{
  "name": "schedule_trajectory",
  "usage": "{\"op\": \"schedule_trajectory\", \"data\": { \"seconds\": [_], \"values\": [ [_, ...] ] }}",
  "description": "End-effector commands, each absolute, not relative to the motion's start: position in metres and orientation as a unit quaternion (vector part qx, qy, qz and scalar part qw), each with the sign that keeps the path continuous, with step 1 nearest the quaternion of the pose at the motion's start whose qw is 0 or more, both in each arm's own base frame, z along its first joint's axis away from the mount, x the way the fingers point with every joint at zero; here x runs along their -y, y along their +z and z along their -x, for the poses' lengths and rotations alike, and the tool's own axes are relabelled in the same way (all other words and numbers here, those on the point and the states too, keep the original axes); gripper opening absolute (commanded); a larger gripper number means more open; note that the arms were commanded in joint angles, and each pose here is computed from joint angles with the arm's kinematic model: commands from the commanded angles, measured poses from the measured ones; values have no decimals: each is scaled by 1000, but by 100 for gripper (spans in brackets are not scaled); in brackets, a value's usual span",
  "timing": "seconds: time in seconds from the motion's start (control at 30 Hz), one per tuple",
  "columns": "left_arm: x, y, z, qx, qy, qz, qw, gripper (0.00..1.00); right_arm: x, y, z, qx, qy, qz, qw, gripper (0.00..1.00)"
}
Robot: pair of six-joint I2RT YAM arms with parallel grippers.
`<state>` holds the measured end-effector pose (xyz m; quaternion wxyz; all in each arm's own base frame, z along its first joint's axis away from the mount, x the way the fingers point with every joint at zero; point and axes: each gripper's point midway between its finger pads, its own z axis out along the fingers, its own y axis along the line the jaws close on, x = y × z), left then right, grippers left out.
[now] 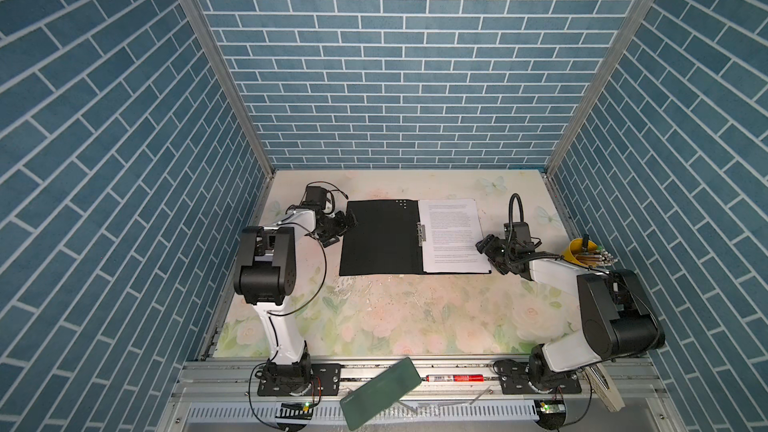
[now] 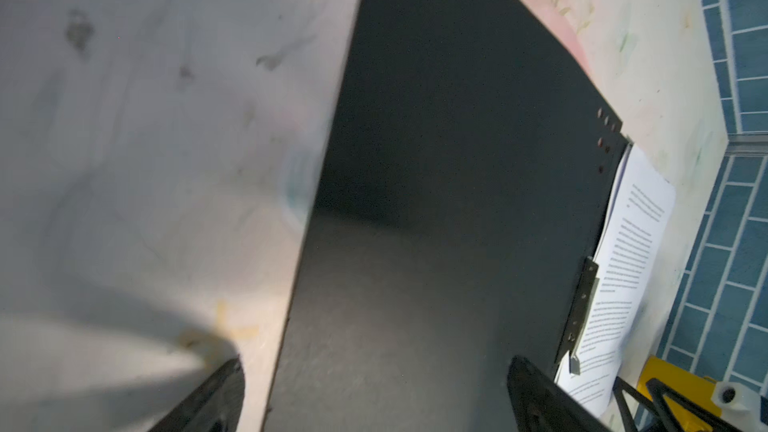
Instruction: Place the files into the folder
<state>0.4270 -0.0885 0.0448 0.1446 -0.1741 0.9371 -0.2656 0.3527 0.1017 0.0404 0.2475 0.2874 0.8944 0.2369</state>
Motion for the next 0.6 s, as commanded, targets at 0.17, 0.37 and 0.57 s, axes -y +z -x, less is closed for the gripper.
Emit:
{"op": "schedule_trajectory", "data": {
  "seconds": [0.17, 0.37, 0.57],
  "values": [
    [84, 22, -365, -950, -246, 177, 72, 100, -91, 42, -395, -900, 221, -269, 261, 77],
    [91, 19, -358, -950, -261, 159, 58, 100, -113, 32, -414, -904, 267, -241, 232, 76],
    [102, 16, -359, -945, -291, 143, 41, 100, -116, 22, -404, -905, 274, -243, 217, 74]
  ]
}}
